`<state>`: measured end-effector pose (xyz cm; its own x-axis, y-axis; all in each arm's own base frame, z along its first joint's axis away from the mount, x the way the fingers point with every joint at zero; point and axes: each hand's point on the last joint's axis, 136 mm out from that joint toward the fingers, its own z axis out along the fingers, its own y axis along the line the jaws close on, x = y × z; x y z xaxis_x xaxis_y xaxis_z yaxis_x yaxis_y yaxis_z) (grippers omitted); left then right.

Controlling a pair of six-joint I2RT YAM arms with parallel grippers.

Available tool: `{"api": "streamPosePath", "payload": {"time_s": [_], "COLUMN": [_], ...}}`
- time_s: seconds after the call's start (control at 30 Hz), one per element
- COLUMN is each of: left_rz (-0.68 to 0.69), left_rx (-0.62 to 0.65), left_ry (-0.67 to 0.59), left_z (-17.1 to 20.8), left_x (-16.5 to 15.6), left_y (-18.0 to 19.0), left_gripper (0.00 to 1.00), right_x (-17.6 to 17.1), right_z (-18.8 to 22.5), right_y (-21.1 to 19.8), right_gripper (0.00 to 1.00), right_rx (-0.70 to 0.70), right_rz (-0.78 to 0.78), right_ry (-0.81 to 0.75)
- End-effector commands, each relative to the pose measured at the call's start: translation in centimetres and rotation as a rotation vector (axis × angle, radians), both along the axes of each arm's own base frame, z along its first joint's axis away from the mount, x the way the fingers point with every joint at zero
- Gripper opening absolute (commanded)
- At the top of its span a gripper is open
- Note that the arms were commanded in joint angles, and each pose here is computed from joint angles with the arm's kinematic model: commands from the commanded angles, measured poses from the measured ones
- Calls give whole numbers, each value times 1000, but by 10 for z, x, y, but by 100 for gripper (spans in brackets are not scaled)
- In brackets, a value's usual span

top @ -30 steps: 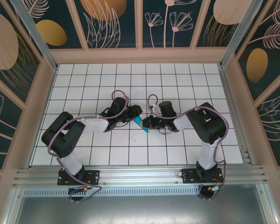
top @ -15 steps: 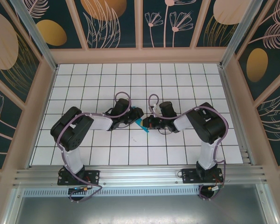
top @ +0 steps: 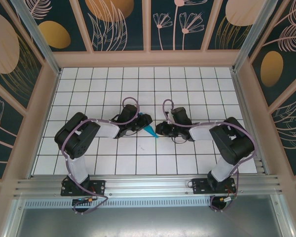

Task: Fold a paper plane with a square sheet of paper (pick it up from the middle)
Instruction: Fold the wing for the fifth time at the center of the table.

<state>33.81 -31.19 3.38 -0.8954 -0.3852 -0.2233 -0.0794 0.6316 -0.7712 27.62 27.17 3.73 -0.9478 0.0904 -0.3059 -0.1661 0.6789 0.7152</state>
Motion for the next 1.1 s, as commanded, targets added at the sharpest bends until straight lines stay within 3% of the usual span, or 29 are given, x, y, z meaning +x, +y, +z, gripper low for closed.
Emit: {"api": "streamPosePath", "payload": {"time_s": [0.0, 0.13, 0.2, 0.4, 0.63, 1.07], "left_rz": [-13, -14, -17, -19, -21, -18], "left_rx": [48, 54, 52, 60, 62, 73], "left_ry": [31, 31, 31, 35, 38, 50], "left_z": [-21, -21, -21, -20, -21, -26], "left_x": [-7, -7, -6, -5, -5, -6], "left_y": [7, 7, 6, 6, 6, 7], "left_gripper": [46, 46, 46, 46, 46, 47], "right_x": [-4, -5, -10, -9, -1, -28], "right_z": [12, 31, 43, 28, 6, -54], "right_y": [-2, 11, 30, 46, 39, 3], "right_gripper": [11, 1, 0, 0, 0, 0], "right_rx": [-1, 46, 128, 117, 70, -86], "right_rz": [-2, 7, 72, 112, 78, 32], "right_ry": [-16, -42, -39, 7, 63, 212]}}
